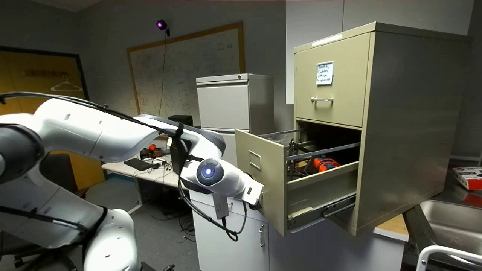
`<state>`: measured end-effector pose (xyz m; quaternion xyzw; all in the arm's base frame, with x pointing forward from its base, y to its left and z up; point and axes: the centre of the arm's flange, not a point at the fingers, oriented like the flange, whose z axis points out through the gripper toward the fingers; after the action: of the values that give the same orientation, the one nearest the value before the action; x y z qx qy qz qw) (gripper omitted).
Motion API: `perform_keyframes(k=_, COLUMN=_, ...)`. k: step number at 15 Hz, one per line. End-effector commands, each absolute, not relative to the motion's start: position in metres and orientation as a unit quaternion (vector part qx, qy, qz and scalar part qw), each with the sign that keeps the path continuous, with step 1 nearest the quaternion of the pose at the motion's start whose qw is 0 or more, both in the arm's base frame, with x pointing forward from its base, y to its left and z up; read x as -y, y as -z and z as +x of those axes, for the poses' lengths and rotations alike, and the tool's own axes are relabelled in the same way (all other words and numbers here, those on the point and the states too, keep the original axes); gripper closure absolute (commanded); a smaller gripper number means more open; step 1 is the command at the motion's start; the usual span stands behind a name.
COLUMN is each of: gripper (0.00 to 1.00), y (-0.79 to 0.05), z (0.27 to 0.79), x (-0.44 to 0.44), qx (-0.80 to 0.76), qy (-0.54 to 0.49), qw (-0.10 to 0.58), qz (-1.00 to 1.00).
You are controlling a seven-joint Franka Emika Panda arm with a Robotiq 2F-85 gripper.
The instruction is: Pull the bottom drawer of the right cabinet
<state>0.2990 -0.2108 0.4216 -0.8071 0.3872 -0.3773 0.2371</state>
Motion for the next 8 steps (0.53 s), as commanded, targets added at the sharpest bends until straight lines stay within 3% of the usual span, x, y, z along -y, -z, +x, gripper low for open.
perform_keyframes(k=1, gripper=0.98, y=-0.3674, z=0.2614, x=0.1747, qx=-0.367, qy=0.310, qw=0.239, qz=-0.844)
perform_keyframes(k=3, gripper=0.98, y=-0.3671, z=0.2633, x=0.1800, qx=-0.365, qy=0.299, qw=0.242, qz=-0.848)
perform_keyframes(k=4, gripper=0.87, y=-0.3681, z=0.2630, x=0.1821, qx=-0.363, qy=0.295, qw=0.242, qz=-0.850)
perform_keyframes(k=5, gripper=0.68, y=-0.3689, z=0.2617, x=0.1827, qx=-0.362, qy=0.292, qw=0.239, qz=-0.852)
perform_keyframes(k=8, gripper=0.50, y=-0.3733, z=0.2561, x=0.1810, qx=-0.371, qy=0.280, qw=0.216, qz=-0.859)
